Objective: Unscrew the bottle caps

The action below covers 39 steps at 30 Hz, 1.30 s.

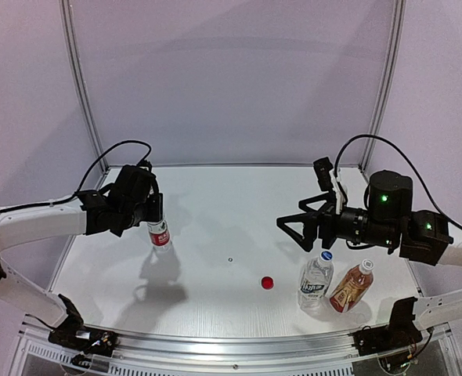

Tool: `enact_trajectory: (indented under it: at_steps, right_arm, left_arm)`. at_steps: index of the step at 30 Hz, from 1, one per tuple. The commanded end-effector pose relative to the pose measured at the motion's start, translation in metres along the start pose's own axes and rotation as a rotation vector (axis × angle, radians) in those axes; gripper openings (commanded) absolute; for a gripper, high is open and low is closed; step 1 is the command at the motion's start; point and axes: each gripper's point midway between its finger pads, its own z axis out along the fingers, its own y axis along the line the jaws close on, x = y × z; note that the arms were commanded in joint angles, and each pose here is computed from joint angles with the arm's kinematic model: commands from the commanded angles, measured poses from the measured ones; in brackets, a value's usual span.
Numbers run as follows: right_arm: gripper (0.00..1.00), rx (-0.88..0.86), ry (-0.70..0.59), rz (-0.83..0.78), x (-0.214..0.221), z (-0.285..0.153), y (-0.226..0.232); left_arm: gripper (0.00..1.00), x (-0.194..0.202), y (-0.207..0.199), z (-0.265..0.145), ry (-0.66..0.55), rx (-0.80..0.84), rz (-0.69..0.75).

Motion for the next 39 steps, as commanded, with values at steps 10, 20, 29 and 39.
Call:
enact_trajectory:
  at_steps: [10, 20, 29, 39]
  right_arm:
    - [0.99, 0.011, 0.088, -0.022, 0.014, 0.004, 0.0]
    - [0.99, 0.197, 0.197, 0.071, 0.043, -0.015, -0.034]
    - [0.98, 0.257, 0.309, 0.118, 0.084, -0.041, -0.049]
    - [0.77, 0.277, 0.418, 0.107, 0.117, -0.043, -0.056]
  left_arm:
    - [0.95, -0.008, -0.008, -0.036, -0.062, 0.022, 0.036]
    - [0.99, -0.021, -0.005, -0.075, -0.108, 0.067, 0.041]
    - [0.99, -0.027, -0.005, -0.102, -0.132, 0.116, 0.045]
    - [0.99, -0.042, -0.02, -0.135, -0.168, 0.184, 0.082]
